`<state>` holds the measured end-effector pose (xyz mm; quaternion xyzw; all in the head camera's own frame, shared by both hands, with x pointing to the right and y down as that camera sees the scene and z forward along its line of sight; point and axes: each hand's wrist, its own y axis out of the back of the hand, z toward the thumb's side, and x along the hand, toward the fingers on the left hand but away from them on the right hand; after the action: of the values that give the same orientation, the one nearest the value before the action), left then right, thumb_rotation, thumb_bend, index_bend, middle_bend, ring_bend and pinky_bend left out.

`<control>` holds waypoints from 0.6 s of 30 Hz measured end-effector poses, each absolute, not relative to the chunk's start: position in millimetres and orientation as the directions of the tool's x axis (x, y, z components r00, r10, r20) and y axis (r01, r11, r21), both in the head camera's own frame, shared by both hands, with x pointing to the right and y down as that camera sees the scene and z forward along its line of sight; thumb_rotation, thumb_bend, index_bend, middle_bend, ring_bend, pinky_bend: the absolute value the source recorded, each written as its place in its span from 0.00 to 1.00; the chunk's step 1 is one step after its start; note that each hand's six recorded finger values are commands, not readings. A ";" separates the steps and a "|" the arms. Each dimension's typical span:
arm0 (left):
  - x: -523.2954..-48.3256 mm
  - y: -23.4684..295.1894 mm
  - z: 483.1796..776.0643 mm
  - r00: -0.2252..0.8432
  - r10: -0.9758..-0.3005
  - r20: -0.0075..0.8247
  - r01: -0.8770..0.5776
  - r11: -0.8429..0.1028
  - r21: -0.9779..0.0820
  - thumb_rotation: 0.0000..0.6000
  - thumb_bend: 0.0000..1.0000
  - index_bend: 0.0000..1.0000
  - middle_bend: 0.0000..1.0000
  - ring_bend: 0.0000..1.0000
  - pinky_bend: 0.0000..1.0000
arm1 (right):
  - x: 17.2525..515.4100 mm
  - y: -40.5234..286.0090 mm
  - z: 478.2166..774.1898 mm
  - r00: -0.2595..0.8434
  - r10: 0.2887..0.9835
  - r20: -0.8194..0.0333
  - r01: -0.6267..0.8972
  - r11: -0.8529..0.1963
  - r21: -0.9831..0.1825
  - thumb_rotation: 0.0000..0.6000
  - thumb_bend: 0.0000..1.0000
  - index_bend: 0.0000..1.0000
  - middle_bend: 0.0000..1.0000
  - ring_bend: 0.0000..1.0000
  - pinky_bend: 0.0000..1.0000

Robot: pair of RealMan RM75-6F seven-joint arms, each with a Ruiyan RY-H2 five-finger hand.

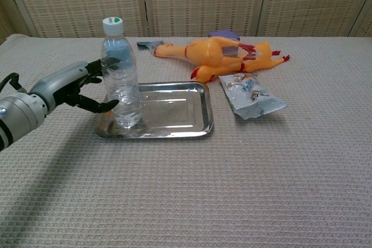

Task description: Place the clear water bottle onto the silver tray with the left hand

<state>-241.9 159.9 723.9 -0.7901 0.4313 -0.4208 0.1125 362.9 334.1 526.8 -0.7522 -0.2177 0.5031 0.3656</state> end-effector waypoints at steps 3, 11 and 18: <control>-245.5 161.1 719.8 0.292 -0.770 0.568 -0.567 -0.617 -0.545 1.00 0.32 0.00 0.00 0.00 0.04 | 362.5 334.7 526.5 0.400 0.695 -0.597 -0.041 -0.638 -0.769 1.00 0.00 0.00 0.00 0.00 0.00; -281.6 171.3 698.3 0.292 -0.790 0.539 -0.494 -0.607 -0.622 1.00 0.32 0.00 0.00 0.00 0.03 | 360.5 338.1 523.2 0.416 0.692 -0.590 -0.041 -0.634 -0.772 1.00 0.00 0.00 0.00 0.00 0.00; -349.8 210.3 655.7 0.266 -0.823 0.502 -0.386 -0.568 -0.727 1.00 0.33 0.00 0.00 0.00 0.04 | 362.2 336.2 518.3 0.409 0.712 -0.570 -0.031 -0.614 -0.789 1.00 0.00 0.00 0.00 0.00 0.00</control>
<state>-349.8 210.3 655.7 -0.7588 0.3983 -0.4564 0.2392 362.2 336.2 518.3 -0.7504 -0.2271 0.4938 0.3761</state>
